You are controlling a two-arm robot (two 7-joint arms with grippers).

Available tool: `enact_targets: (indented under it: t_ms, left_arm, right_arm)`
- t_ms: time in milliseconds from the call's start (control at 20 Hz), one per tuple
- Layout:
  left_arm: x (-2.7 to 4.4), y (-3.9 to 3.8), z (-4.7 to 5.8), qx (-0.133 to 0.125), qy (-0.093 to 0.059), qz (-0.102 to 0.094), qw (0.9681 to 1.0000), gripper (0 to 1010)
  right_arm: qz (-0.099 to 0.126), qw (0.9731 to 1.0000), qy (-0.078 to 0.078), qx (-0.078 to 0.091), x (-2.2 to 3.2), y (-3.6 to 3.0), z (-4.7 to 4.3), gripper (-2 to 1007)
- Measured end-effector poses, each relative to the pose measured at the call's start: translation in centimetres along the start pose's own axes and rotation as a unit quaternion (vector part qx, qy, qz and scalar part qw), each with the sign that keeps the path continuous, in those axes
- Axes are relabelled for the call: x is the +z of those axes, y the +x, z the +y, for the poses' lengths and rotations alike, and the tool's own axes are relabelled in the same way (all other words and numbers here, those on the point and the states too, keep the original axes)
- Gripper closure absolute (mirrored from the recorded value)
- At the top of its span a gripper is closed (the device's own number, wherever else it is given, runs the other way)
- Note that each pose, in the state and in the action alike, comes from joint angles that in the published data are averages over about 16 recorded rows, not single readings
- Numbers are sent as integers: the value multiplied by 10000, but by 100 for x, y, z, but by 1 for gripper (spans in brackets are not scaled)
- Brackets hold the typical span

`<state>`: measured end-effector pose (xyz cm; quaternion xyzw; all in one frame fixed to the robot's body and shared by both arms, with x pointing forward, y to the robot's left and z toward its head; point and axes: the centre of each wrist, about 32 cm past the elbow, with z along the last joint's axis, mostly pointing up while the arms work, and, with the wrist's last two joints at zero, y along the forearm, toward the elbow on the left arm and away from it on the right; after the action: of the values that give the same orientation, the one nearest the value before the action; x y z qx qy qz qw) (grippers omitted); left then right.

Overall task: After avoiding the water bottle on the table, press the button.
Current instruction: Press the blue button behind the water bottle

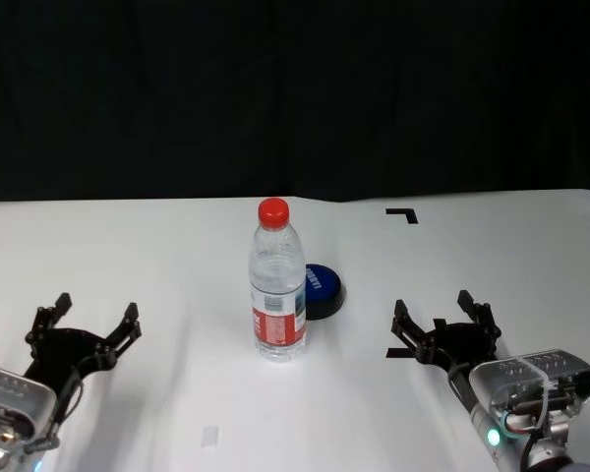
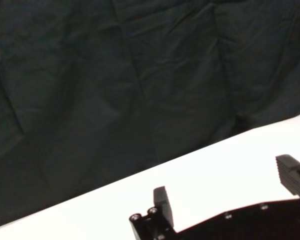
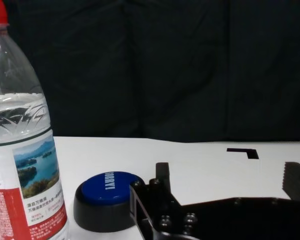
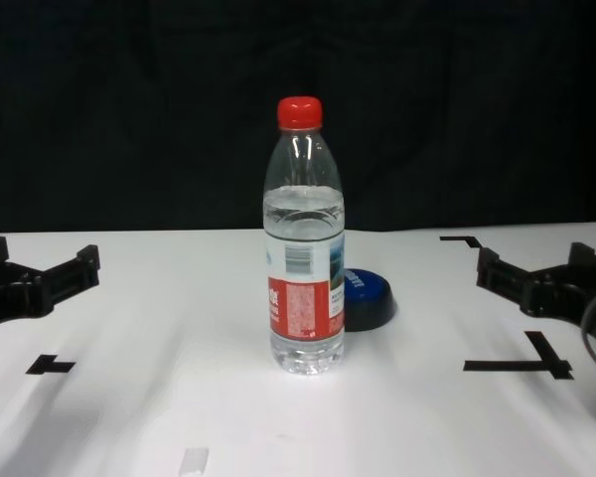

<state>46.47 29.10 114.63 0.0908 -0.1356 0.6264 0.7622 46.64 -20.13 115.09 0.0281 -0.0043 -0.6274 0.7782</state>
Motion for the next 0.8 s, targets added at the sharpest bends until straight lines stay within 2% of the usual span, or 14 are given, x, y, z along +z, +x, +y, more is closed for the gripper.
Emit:
enact_targets:
  t_ms: [800]
  left_arm:
    - [0,0,0,0,0,0,10000,1]
  right_arm:
    - [-104,9998,-35,150,9,48,108,3]
